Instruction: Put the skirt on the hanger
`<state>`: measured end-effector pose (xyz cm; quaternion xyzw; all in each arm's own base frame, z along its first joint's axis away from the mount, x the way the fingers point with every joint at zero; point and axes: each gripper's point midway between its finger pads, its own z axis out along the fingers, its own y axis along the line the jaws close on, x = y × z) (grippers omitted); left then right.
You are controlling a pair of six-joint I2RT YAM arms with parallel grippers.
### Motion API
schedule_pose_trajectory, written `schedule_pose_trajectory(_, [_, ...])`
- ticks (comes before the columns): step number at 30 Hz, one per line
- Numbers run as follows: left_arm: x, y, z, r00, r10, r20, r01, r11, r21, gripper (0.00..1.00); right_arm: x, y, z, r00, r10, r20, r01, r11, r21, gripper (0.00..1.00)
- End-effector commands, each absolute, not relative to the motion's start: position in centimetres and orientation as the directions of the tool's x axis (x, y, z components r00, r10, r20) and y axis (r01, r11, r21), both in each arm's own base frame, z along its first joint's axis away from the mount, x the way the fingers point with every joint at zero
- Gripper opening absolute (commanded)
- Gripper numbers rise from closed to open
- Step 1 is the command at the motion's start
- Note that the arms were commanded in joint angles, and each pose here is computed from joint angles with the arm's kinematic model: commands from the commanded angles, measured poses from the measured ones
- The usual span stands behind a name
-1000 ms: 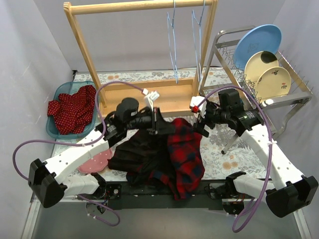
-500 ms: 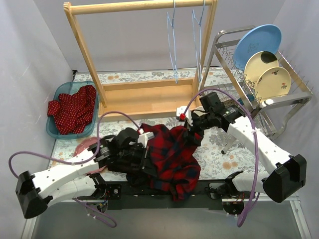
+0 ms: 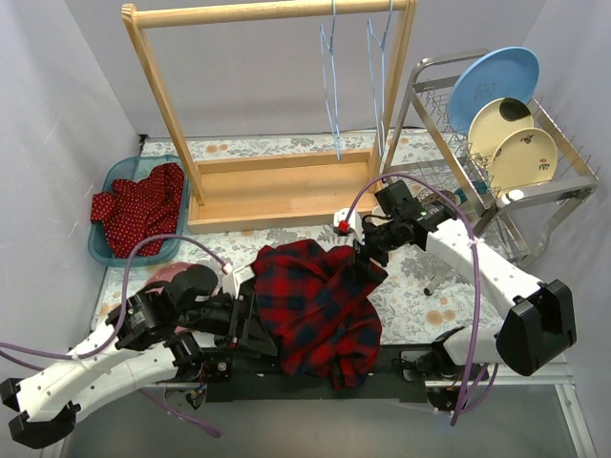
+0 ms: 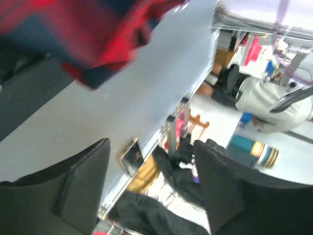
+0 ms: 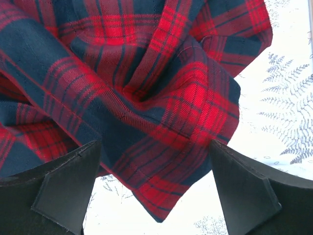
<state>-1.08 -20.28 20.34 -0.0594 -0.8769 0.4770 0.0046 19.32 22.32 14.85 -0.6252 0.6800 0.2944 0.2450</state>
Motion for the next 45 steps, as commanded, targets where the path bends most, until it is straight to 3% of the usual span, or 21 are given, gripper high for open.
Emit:
schedule_pose_trajectory(1, [3.1,-21.1,26.1,-0.951,0.006,-0.309,0.265,0.527,-0.807,0.77,18.2,22.6,13.9,-0.105,-0.698,-0.708,-0.991,0.012,0.135,0.98])
schedule_pose_trajectory(3, [5.6,-22.4,25.7,-0.925,0.002,-0.38,0.309,0.584,-0.751,0.82,17.6,22.6,12.9,-0.12,-0.709,-0.694,-0.985,-0.002,0.173,0.94])
schedule_pose_trajectory(8, [14.3,-26.3,23.7,-0.844,-0.033,-0.535,0.332,0.751,-0.571,0.86,15.2,22.0,11.6,-0.067,-0.726,-0.684,-0.968,-0.118,0.219,0.69])
schedule_pose_trajectory(9, [16.0,-27.1,21.2,-0.851,0.019,-0.525,0.331,0.795,-0.509,0.87,14.5,21.8,11.3,-0.049,-0.727,-0.685,-0.964,-0.146,0.224,0.63])
schedule_pose_trajectory(12, [21.4,-26.6,19.3,-0.848,-0.032,-0.529,0.274,0.828,-0.49,0.87,13.4,21.2,11.3,-0.003,-0.724,-0.69,-0.959,-0.193,0.207,0.32])
schedule_pose_trajectory(13, [24.7,-25.6,18.1,-0.84,-0.084,-0.535,0.232,0.837,-0.496,0.86,12.9,20.9,11.3,0.005,-0.721,-0.693,-0.96,-0.197,0.198,0.16])
schedule_pose_trajectory(14, [25.7,-25.2,17.3,-0.846,-0.098,-0.523,0.221,0.829,-0.513,0.86,12.6,20.7,11.3,0.024,-0.712,-0.701,-0.961,-0.211,0.181,0.12])
schedule_pose_trajectory(21, [28.1,-26.3,12.1,-0.922,-0.036,-0.386,0.213,0.787,-0.58,0.84,8.8,19.5,11.3,0.086,-0.669,-0.739,-0.925,-0.329,0.191,0.06])
schedule_pose_trajectory(22, [27.9,-27.1,12.6,-0.925,-0.006,-0.38,0.244,0.758,-0.605,0.89,8.8,19.4,11.0,0.086,-0.673,-0.734,-0.923,-0.332,0.197,0.06])
schedule_pose_trajectory(25, [27.2,-27.3,12.7,-0.928,0.061,-0.366,0.288,0.742,-0.605,0.93,8.6,19.1,10.2,0.086,-0.689,-0.719,-0.919,-0.334,0.211,0.06])
schedule_pose_trajectory(29, [26.7,-25.5,13.0,-0.922,0.056,-0.382,0.274,0.793,-0.545,0.94,9.4,19.1,9.7,0.091,-0.704,-0.704,-0.93,-0.313,0.193,0.05])
schedule_pose_trajectory(37, [23.8,-21.5,10.3,-0.956,-0.028,-0.294,0.109,0.892,-0.439,0.91,11.0,19.7,10.6,0.115,-0.698,-0.707,-0.953,-0.279,0.121,0.05])
schedule_pose_trajectory(42, [24.0,-24.2,9.4,-0.97,-0.008,-0.242,0.129,0.828,-0.546,0.74,10.9,20.1,10.7,0.094,-0.691,-0.717,-0.947,-0.285,0.15,0.05])
schedule_pose_trajectory(45, [24.1,-25.7,9.0,-0.98,0.023,-0.197,0.139,0.789,-0.599,0.49,10.9,20.4,11.1,0.085,-0.682,-0.726,-0.947,-0.281,0.153,0.05])
